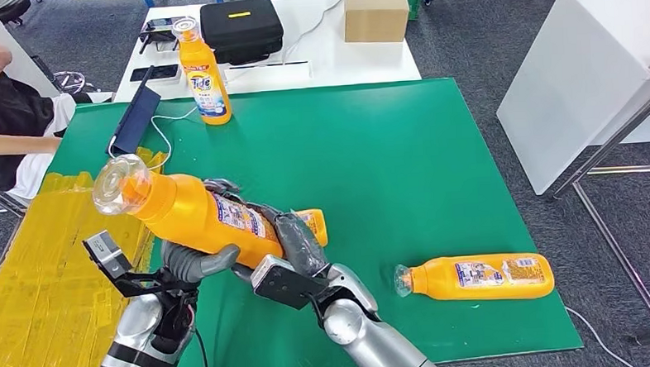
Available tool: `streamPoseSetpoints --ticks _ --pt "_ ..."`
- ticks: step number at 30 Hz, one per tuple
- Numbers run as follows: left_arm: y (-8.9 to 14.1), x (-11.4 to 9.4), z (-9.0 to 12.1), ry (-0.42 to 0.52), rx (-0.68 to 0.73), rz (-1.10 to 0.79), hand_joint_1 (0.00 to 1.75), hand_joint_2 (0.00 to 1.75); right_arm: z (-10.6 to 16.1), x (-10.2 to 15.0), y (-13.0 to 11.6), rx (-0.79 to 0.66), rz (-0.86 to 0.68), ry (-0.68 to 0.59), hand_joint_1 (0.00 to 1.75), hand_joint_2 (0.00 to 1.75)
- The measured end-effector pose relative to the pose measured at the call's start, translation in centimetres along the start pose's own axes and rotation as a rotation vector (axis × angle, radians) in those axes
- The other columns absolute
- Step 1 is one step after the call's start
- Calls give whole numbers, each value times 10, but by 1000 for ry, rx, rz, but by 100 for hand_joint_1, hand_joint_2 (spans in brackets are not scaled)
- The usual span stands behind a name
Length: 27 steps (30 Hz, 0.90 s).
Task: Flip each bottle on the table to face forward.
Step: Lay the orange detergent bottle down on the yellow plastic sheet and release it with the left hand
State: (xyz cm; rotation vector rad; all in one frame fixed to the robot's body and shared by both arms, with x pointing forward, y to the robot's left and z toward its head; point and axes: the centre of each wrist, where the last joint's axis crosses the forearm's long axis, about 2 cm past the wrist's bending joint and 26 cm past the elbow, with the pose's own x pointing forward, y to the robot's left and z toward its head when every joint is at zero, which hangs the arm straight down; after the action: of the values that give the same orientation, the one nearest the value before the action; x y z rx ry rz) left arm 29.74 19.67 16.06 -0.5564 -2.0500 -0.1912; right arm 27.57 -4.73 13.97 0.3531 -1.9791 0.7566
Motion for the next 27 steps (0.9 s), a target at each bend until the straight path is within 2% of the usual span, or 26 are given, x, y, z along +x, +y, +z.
streamPoseSetpoints --ticks 5,6,9,10,13,16,22,25,27 --pt "-2 1 4 0 17 5 175 175 4 -1 4 0 -1 6 175 175" --pt "-2 1 5 0 21 6 175 175 5 -1 5 -3 -1 7 165 175" --pt "-4 2 8 -2 36 8 175 175 8 0 7 -15 -2 3 35 175" --pt "-5 3 9 -5 46 6 175 175 10 0 8 -21 -3 -3 1 175" --pt "-4 8 9 -34 89 -25 175 175 17 2 10 -54 -10 -31 0 175" --pt "0 17 6 -102 141 -121 175 175 26 7 9 -98 -21 -70 0 175" --pt "28 38 -7 -195 230 -506 175 175 40 21 -9 -177 13 -156 0 175" --pt "36 44 -11 -206 247 -651 175 175 44 26 -16 -200 26 -186 0 175" --pt "45 50 -13 -197 266 -852 175 175 47 29 -22 -227 28 -211 0 175"
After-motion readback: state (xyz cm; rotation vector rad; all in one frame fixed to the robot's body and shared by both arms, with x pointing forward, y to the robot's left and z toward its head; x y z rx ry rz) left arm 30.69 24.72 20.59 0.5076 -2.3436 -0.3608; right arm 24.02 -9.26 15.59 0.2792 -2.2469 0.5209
